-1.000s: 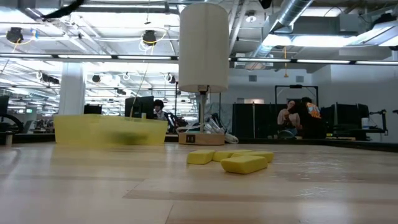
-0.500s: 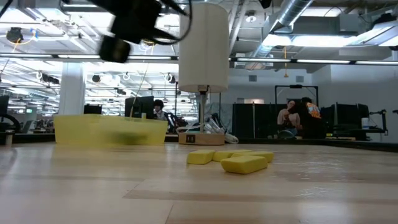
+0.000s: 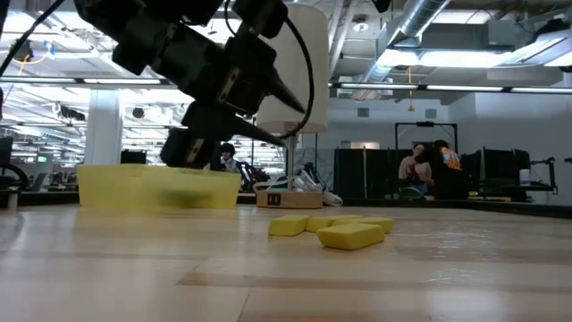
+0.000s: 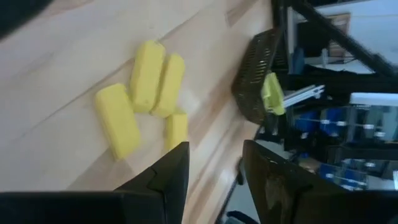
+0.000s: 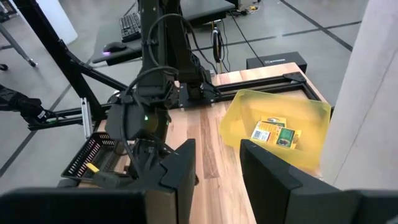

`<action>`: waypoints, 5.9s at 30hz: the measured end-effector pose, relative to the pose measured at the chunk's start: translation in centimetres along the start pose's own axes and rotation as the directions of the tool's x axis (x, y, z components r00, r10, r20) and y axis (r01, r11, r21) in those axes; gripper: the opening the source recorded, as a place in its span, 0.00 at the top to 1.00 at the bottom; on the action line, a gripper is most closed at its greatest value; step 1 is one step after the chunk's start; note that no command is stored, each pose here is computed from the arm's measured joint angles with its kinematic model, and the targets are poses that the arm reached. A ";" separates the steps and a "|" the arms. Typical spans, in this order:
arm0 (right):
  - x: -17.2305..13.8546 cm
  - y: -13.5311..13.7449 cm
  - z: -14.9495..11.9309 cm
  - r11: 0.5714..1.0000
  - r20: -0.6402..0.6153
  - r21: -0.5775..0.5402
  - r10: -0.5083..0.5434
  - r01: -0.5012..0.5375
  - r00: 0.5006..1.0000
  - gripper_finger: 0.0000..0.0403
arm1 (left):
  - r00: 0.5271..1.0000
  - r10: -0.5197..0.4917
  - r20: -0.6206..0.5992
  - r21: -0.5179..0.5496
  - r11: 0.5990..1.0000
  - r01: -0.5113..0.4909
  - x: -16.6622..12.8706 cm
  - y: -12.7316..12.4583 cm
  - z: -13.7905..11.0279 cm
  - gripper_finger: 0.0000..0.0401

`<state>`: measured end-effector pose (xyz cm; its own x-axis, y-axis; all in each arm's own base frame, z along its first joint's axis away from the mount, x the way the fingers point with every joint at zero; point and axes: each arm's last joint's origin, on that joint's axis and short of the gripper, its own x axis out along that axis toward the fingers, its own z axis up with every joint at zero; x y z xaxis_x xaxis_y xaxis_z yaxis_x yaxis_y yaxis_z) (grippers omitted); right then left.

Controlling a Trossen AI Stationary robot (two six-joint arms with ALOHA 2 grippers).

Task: Pick & Place School Supplies
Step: Put the eraser into the bottom left black bin

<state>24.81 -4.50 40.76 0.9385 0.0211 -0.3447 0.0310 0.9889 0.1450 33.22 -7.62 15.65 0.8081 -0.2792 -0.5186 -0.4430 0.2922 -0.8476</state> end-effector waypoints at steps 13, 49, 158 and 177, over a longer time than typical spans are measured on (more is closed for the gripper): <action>0.0 0.0 0.0 1.000 -0.004 -0.005 -0.001 0.001 1.000 0.71 | 0.997 0.063 -0.044 -0.023 0.998 -0.064 1.9 2.1 -0.2 0.64; 0.3 -0.1 -0.1 1.000 -0.011 -0.005 -0.002 0.002 1.000 0.71 | 0.976 0.213 -0.042 -0.003 0.977 -0.213 2.9 1.8 1.2 0.64; 0.2 -0.1 -0.6 1.000 -0.061 -0.020 -0.006 0.004 0.998 0.71 | 0.975 0.206 -0.088 0.049 0.978 -0.203 2.8 0.2 2.3 0.64; 0.2 -0.1 -0.6 1.000 -0.064 -0.018 -0.005 0.004 0.998 0.71 | 0.966 0.235 -0.106 0.057 0.972 -0.230 3.4 1.0 2.0 0.64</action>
<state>24.77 -4.54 40.09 0.9143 0.0251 -0.4042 0.0289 0.9915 0.1270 36.31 -6.51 13.22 0.6359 -0.2980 -0.7119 -0.5939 0.4001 -0.6980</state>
